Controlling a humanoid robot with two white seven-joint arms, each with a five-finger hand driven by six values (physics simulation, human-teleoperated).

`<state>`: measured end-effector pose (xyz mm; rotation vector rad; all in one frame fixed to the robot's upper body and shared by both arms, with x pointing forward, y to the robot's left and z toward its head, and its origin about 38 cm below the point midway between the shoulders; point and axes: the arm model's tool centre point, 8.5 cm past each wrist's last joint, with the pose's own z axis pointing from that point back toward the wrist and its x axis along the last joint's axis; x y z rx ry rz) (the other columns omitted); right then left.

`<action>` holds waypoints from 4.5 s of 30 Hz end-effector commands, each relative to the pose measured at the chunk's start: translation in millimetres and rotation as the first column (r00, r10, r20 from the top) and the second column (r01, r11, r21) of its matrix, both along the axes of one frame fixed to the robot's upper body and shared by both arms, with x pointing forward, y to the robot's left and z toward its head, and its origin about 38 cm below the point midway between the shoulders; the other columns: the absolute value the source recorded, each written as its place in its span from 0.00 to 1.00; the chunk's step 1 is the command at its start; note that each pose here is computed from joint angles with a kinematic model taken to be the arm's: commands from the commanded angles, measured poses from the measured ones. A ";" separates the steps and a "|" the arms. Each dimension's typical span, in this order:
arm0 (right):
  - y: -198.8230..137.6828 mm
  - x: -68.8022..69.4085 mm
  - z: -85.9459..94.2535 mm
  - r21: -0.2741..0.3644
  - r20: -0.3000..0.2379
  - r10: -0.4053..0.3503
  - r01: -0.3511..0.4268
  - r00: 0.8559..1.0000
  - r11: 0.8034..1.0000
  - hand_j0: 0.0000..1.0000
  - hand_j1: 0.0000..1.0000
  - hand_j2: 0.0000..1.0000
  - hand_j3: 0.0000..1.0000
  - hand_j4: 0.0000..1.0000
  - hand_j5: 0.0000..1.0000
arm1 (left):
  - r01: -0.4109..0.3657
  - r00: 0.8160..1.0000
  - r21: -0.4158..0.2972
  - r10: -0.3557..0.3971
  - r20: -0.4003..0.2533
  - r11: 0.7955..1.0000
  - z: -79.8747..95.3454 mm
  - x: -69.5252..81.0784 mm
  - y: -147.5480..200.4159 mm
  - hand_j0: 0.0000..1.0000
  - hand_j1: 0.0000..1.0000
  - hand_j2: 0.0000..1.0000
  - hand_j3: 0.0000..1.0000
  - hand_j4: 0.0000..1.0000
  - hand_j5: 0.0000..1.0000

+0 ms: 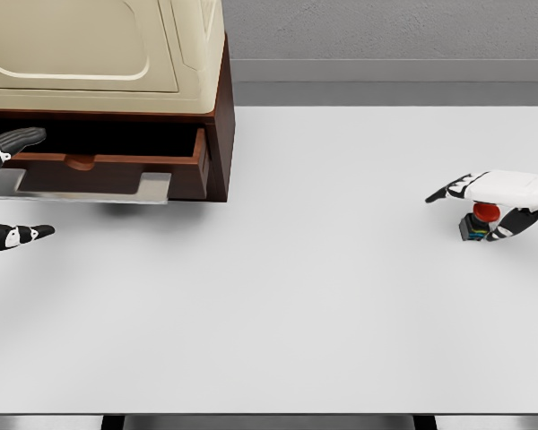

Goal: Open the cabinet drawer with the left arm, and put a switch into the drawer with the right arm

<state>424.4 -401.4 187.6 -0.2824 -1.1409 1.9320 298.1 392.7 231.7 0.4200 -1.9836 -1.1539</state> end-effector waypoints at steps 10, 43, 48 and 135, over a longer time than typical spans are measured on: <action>-10.1 -5.8 12.6 -0.020 0.012 -0.005 0.005 1.000 1.000 1.00 1.00 1.00 1.00 1.00 1.00 | 0.003 1.000 -0.007 -0.003 0.000 1.000 0.6 0.0 -0.3 1.00 1.00 1.00 1.00 1.00 1.00; -5.8 -5.3 8.8 -0.019 0.008 0.003 -0.003 1.000 1.000 0.52 0.52 0.52 0.52 0.52 0.52 | 0.002 1.000 -0.009 -0.002 -0.001 1.000 0.3 0.1 0.0 1.00 1.00 1.00 1.00 1.00 1.00; -5.8 -5.3 8.8 -0.017 0.008 0.003 -0.003 1.000 1.000 0.50 0.50 0.50 0.50 0.50 0.50 | 0.002 1.000 -0.009 -0.002 -0.001 1.000 0.3 0.1 0.0 1.00 1.00 1.00 1.00 1.00 1.00; 162.7 16.3 110.2 0.039 0.303 0.394 -0.424 0.868 0.905 0.51 0.51 0.51 0.51 0.51 0.51 | 0.003 1.000 -0.009 -0.003 0.000 1.000 0.7 0.0 -0.3 1.00 1.00 1.00 1.00 1.00 1.00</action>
